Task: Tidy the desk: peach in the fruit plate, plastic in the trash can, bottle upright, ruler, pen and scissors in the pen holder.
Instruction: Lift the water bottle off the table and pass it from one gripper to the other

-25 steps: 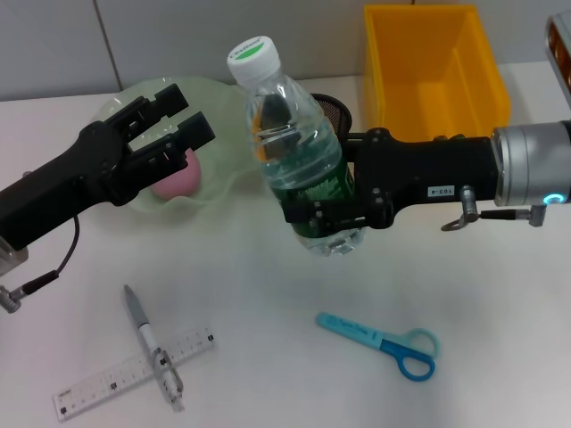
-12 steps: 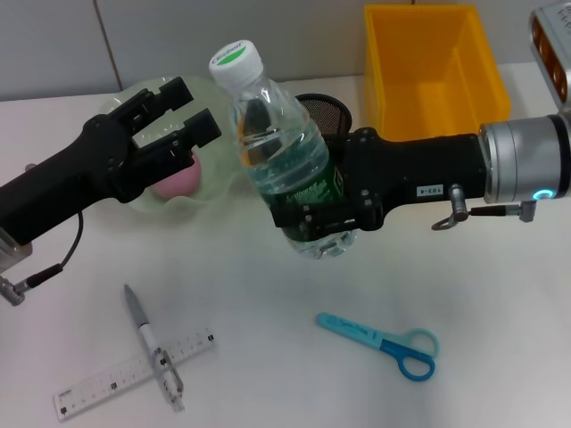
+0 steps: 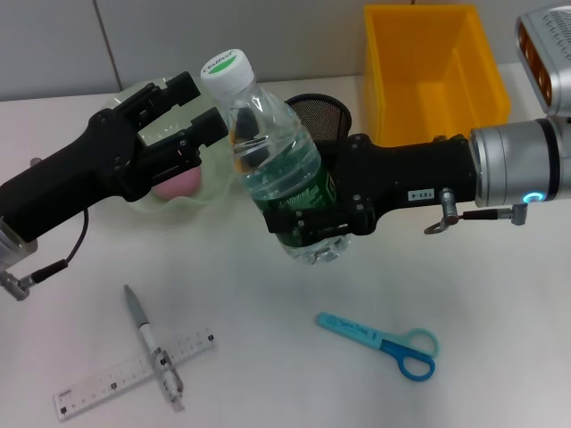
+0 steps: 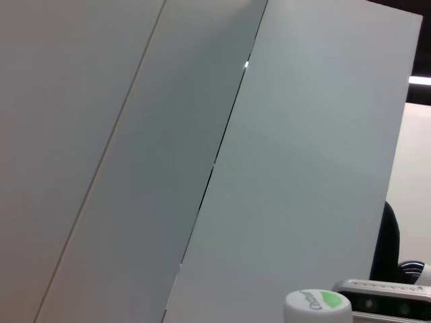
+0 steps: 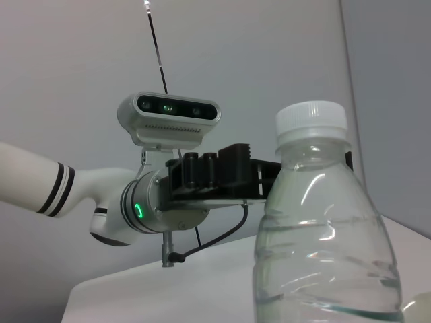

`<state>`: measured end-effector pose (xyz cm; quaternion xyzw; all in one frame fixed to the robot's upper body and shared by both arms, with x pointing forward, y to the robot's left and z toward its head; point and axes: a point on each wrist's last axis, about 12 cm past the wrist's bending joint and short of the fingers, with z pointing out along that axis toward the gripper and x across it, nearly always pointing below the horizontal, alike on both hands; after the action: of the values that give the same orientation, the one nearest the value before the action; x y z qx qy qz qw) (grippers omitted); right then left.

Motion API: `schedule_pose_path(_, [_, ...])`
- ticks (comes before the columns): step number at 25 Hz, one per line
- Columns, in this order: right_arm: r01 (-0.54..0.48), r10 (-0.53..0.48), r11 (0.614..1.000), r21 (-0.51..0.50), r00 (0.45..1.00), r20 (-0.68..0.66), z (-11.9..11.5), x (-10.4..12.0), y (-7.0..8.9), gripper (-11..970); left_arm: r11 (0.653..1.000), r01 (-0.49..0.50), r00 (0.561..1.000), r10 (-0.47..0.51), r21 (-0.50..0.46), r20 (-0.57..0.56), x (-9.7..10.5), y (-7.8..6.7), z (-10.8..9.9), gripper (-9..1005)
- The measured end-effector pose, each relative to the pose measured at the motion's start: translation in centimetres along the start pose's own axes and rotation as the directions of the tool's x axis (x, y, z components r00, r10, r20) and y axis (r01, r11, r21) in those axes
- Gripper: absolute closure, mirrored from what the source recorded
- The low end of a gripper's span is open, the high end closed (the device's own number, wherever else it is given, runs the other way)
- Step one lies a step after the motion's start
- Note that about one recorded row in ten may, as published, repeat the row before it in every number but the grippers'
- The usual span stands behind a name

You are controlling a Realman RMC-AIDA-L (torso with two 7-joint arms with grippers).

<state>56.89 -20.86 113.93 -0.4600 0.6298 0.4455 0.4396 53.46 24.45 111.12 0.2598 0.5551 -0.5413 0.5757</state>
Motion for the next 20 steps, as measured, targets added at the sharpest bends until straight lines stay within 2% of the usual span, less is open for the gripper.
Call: schedule_pose_path(20, [0.023,-0.024,0.999,-0.026,0.999,-0.045,1.5,-0.3,-0.1,190,1.0,-0.002,1.0,0.002,0.016,0.002,0.1,0.1,0.7,235])
